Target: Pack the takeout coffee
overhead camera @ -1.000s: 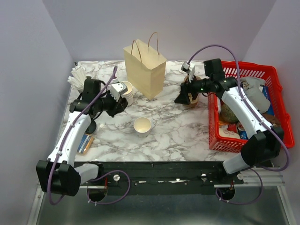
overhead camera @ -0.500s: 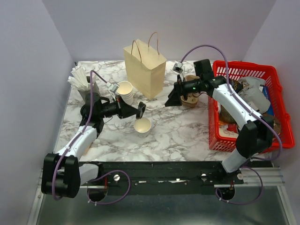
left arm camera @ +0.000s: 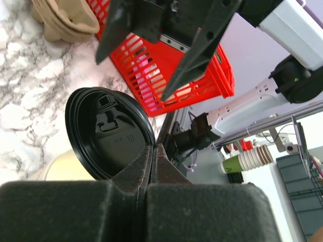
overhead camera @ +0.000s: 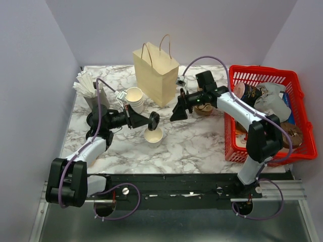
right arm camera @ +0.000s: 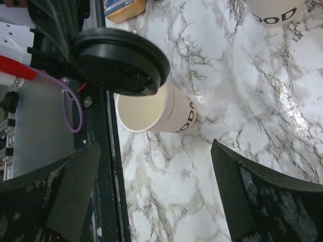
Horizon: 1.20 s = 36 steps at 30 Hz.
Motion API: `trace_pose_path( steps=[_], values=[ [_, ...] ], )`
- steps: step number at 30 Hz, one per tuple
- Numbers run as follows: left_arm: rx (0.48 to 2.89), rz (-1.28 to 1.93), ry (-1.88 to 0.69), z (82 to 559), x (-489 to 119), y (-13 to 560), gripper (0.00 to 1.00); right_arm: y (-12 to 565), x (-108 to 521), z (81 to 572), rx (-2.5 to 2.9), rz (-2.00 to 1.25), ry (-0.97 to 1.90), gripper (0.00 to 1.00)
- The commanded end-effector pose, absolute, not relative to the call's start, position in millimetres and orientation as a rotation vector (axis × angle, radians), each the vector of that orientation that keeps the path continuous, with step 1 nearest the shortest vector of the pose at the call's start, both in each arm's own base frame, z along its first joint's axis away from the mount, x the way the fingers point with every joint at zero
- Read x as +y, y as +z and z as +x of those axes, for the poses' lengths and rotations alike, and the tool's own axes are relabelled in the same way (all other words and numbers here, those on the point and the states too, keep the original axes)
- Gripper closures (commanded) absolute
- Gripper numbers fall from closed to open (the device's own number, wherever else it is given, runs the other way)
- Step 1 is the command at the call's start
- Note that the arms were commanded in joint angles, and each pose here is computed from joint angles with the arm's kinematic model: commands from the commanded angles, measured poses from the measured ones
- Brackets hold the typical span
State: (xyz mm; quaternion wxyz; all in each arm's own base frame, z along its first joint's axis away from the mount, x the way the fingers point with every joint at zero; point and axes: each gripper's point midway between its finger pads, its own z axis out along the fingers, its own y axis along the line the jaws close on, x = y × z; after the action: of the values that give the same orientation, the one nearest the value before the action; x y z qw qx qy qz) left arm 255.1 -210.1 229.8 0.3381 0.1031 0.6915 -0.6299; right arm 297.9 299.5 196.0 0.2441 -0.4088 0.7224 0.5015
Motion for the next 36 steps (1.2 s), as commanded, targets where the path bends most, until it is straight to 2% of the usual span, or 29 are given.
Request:
trace_pose_path(
  steps=[1, 11, 19, 36],
  values=[
    [1.841, 0.339, -1.65, 233.6, -210.1, 215.7, 1.0, 180.4, 323.4, 296.1, 1.914, -1.164, 1.408, 0.0],
    [1.887, 0.333, -1.654, 227.2, -209.2, 198.5, 1.0, 175.0, 358.1, 288.9, 1.873, -1.196, 1.491, 0.02],
    [1.898, 0.315, -1.655, 231.4, -209.1, 195.3, 0.99, 159.4, 367.8, 302.0, 1.949, -1.168, 1.37, 0.04],
    [1.922, 0.306, -1.63, 226.2, -204.2, 187.6, 0.86, 149.0, 375.4, 303.1, 1.997, -1.158, 1.287, 0.04]
  ],
)
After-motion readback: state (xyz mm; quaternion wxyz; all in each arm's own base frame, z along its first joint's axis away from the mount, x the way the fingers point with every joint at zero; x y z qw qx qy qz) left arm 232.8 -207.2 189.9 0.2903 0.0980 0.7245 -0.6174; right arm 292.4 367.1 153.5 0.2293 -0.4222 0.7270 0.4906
